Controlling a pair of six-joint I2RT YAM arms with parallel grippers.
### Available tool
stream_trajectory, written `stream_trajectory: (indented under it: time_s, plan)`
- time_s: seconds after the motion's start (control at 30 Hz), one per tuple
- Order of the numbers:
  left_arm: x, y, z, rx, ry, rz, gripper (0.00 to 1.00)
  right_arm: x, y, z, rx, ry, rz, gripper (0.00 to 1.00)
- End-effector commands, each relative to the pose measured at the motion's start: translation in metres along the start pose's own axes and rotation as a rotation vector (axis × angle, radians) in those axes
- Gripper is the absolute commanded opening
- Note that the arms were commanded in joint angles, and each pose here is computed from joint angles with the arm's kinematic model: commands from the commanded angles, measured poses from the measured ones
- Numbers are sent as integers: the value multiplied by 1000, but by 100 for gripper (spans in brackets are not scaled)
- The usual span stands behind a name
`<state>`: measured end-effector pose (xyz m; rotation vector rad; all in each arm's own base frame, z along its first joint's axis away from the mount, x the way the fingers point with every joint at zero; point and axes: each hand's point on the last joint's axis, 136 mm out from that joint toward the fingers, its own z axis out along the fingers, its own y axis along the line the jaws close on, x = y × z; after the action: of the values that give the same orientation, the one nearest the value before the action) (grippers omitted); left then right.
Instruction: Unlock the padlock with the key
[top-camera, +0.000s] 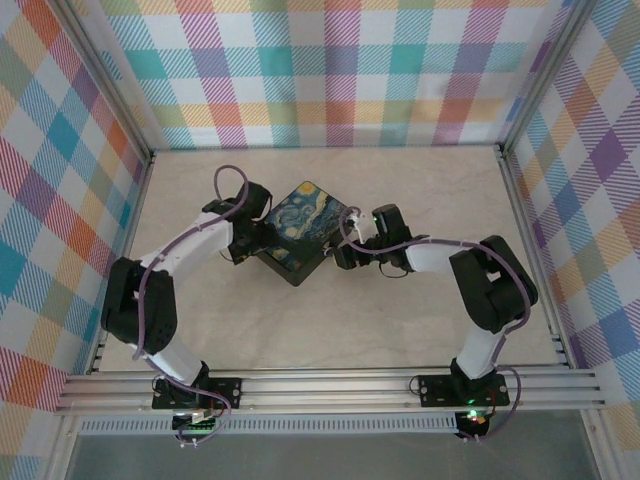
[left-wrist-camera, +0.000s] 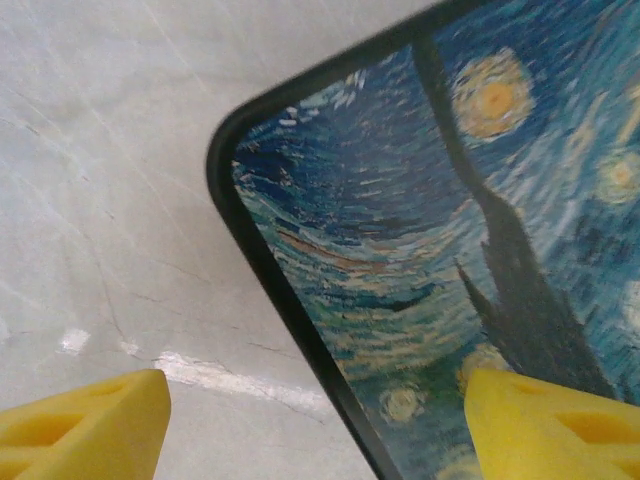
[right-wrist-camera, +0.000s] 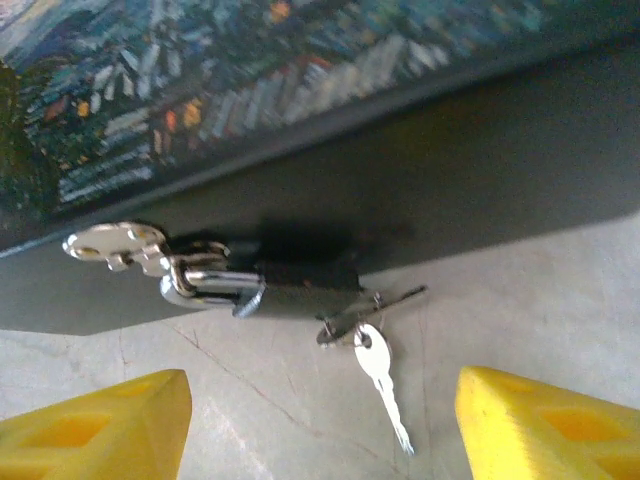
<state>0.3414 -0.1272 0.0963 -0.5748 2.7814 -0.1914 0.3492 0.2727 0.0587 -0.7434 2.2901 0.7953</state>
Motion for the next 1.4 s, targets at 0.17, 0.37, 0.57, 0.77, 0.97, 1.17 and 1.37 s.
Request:
stream_trajectory:
  time_s: [0.17,0.37,0.57,0.77,0.97,1.17,1.37]
  plan:
    - [-10,-2,-13,70,-17,6,77,-54,-2,-30,-29,-85,-12,72]
    - [10,4,-44,157,-44,-45,80,-83,-33,-49,-43,-101,100,77]
    - [57,-18,-55,301,0,63,82,-102,-49,-34,-136,-91,159,83]
    - [93,-36,-38,284,21,212,100,-109,-54,-13,-210,-66,209,83]
    - [98,-49,-7,227,-7,266,100,-103,-54,-1,-247,-35,252,81]
    - [90,-66,15,188,-71,303,99,-96,-46,1,-303,-18,287,79]
    - [86,-77,16,210,-97,281,97,-89,-25,-4,-368,-6,294,76]
